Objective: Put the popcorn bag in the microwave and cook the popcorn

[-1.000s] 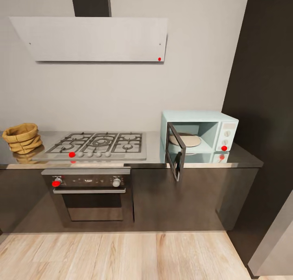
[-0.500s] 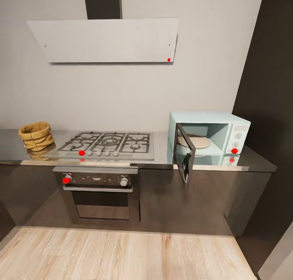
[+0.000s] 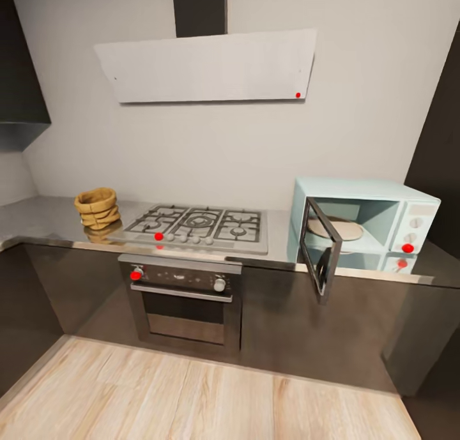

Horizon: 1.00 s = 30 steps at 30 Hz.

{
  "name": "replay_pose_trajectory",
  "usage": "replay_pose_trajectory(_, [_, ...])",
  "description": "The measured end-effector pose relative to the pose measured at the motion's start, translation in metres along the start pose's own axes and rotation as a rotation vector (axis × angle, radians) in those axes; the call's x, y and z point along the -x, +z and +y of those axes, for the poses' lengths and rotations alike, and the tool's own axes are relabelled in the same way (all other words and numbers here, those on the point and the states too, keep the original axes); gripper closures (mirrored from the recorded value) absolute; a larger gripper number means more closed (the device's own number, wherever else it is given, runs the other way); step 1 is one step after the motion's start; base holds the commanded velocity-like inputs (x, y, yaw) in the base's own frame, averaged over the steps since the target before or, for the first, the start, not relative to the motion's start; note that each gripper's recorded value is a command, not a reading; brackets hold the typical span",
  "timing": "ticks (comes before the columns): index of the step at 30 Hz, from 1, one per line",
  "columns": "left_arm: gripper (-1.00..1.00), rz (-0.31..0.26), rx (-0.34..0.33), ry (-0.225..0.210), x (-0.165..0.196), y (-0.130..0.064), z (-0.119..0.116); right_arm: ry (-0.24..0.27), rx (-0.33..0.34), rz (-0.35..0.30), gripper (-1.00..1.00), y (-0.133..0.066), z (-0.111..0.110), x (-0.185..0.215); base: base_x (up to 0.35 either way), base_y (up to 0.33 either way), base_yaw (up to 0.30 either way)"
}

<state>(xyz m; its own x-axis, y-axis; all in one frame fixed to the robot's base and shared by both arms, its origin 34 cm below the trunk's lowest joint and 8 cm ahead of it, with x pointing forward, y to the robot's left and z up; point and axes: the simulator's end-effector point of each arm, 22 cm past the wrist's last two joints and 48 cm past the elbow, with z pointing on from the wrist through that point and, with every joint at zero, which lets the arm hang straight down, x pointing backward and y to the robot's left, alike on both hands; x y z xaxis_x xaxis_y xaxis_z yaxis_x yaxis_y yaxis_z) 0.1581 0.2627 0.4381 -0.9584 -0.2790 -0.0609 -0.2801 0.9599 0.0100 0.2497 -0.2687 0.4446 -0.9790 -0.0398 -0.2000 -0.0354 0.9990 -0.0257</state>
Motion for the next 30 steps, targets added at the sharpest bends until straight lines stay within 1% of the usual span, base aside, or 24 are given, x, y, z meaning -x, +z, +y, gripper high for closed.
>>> replay_pose_trajectory(3, [-1.0, -0.001, 0.0, 0.0, 0.0003, 0.0, 0.0, 0.042, -0.005, -0.004, -1.0, -0.0001, -0.0004, 0.0009, 0.0, 0.0, 0.266])
replay_pose_trajectory(5, [-1.0, -0.002, 0.0, 0.0, 0.0007, 0.0, 0.0002, 0.05, -0.004, -0.006, -1.0, -0.0001, 0.0003, 0.0015, 0.0, 0.0, 0.267])
replay_pose_trajectory(30, [-1.0, 0.0, 0.001, -0.001, -0.0001, 0.0, 0.0007, 0.054, -0.011, -0.01, -1.0, -0.0001, -0.0038, 0.0021, 0.0, 0.0, 0.267])
